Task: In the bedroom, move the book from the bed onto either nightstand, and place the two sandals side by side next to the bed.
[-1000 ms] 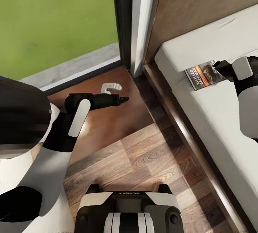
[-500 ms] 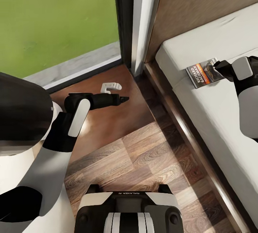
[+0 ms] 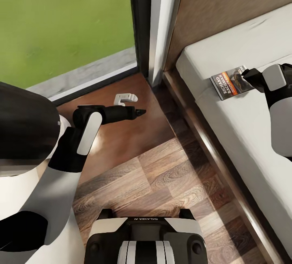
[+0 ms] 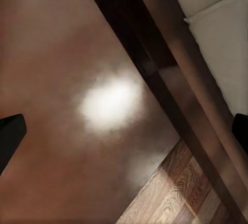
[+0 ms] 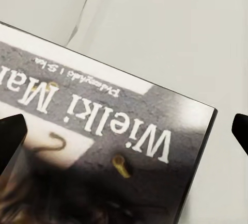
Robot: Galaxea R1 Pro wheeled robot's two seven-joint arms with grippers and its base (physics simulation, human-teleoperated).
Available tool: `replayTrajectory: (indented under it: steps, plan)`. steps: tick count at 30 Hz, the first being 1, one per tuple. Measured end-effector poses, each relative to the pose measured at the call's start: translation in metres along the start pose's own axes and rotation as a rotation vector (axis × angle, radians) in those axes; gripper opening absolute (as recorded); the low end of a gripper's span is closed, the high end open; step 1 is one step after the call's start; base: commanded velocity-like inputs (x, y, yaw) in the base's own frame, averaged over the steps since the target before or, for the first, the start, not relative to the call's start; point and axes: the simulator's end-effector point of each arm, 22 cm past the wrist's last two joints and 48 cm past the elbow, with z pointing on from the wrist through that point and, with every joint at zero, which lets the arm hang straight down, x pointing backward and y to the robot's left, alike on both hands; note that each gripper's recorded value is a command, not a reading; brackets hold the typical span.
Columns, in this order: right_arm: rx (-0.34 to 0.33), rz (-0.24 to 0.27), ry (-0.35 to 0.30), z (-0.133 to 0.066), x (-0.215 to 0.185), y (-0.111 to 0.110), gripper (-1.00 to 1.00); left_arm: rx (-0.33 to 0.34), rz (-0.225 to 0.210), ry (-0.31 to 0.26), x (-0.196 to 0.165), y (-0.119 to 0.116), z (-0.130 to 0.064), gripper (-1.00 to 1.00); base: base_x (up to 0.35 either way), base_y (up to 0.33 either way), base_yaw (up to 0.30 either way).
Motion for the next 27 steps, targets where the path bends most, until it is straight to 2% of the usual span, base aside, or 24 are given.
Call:
replayTrajectory:
  steps: [11, 27]
  plan:
    - [0.000, 0.000, 0.001, -0.0002, 0.0000, 0.0001, 1.00, 0.000, 0.002, -0.001, -0.0004, -0.0003, -0.0003, 1.00, 0.014, 0.000, 0.000]
    - [0.000, 0.001, 0.000, -0.0005, -0.0009, -0.0008, 1.00, -0.001, 0.003, -0.003, -0.0008, -0.0008, -0.0006, 1.00, 0.155, -0.066, 0.000]
